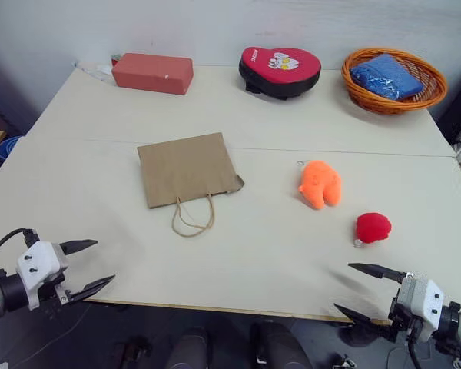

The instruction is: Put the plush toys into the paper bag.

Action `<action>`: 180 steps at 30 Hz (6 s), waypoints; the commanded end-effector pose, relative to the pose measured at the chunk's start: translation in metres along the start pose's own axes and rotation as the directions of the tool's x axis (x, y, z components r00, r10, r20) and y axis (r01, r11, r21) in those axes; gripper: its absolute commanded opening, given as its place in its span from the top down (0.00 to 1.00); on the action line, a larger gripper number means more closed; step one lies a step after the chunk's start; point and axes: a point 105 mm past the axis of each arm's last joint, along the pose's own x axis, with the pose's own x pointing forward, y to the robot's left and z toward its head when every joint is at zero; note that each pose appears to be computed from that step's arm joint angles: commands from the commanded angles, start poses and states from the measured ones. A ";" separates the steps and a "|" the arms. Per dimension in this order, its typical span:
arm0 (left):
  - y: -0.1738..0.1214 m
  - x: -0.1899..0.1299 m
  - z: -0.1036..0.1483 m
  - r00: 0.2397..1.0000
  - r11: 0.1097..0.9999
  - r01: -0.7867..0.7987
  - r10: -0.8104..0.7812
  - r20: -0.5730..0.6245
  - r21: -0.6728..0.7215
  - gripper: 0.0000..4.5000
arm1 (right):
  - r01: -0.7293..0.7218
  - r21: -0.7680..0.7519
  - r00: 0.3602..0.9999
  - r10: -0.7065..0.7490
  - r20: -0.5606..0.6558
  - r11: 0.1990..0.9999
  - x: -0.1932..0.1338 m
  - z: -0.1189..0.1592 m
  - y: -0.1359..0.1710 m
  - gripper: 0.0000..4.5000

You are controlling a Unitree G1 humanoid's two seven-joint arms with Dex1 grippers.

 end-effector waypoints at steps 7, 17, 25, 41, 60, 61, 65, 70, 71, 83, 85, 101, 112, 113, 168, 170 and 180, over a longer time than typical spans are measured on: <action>0.006 0.014 0.050 0.984 0.991 0.136 -0.133 0.120 -0.014 0.00 | -0.016 -0.003 0.986 0.016 0.163 1.000 0.019 0.026 0.015 0.01; 0.007 0.099 0.094 0.923 0.891 0.355 -0.382 0.044 0.282 0.00 | 0.054 0.078 0.870 -0.085 0.485 0.995 0.060 0.094 0.010 0.01; 0.017 0.144 0.100 0.903 0.824 0.392 -0.430 0.001 0.410 0.14 | 0.081 0.067 0.881 -0.103 0.462 0.994 0.068 0.094 0.010 0.00; -0.008 0.141 0.177 0.694 0.743 0.534 -0.658 0.293 0.403 1.00 | 0.064 0.106 0.892 -0.105 0.439 0.992 0.079 0.086 0.015 0.04; -0.024 0.122 0.249 0.542 0.741 0.597 -0.655 0.526 0.308 1.00 | -0.096 0.044 0.944 0.077 0.322 0.994 0.184 0.104 -0.029 1.00; -0.025 0.122 0.249 0.544 0.741 0.597 -0.655 0.524 0.306 1.00 | -0.099 0.034 0.941 0.083 0.327 0.994 0.189 0.106 -0.028 1.00; -0.024 0.117 0.245 0.554 0.742 0.606 -0.652 0.518 0.286 1.00 | -0.096 0.017 0.934 0.084 0.346 0.995 0.205 0.114 -0.028 1.00; -0.023 0.111 0.244 0.554 0.748 0.611 -0.639 0.535 0.261 1.00 | -0.100 0.012 0.942 0.091 0.323 0.995 0.223 0.114 -0.031 1.00; -0.022 0.109 0.246 0.549 0.749 0.611 -0.634 0.544 0.256 1.00 | -0.106 0.014 0.946 0.097 0.309 0.994 0.227 0.112 -0.031 1.00; -0.014 0.099 0.267 0.515 0.760 0.602 -0.605 0.607 0.246 1.00 | -0.164 0.022 0.966 0.156 0.205 0.986 0.265 0.087 -0.034 1.00; -0.007 0.093 0.269 0.523 0.773 0.589 -0.589 0.616 0.238 1.00 | -0.156 0.033 0.971 0.147 0.191 0.987 0.262 0.082 -0.037 1.00; 0.015 0.088 0.256 0.599 0.850 0.502 -0.476 0.644 0.161 1.00 | -0.087 0.013 0.966 0.081 0.244 0.996 0.246 0.088 -0.039 1.00; -0.001 0.099 0.251 0.586 0.827 0.527 -0.520 0.621 0.194 1.00 | -0.168 0.012 0.907 0.150 0.394 0.986 0.198 0.123 -0.055 0.57; -0.002 0.099 0.252 0.581 0.824 0.531 -0.523 0.623 0.196 1.00 | -0.221 0.034 0.905 0.192 0.380 0.975 0.188 0.119 -0.054 0.51; -0.017 0.107 0.255 0.535 0.781 0.581 -0.579 0.615 0.230 1.00 | -0.265 0.577 0.964 0.205 0.167 0.773 0.190 0.143 -0.071 1.00; -0.018 0.107 0.255 0.531 0.778 0.584 -0.582 0.616 0.231 1.00 | -0.234 0.584 0.972 0.170 0.162 0.777 0.199 0.147 -0.074 1.00; -0.019 0.113 0.257 0.514 0.775 0.589 -0.578 0.634 0.228 1.00 | -0.127 0.679 0.977 -0.028 0.213 0.723 0.247 0.160 -0.083 1.00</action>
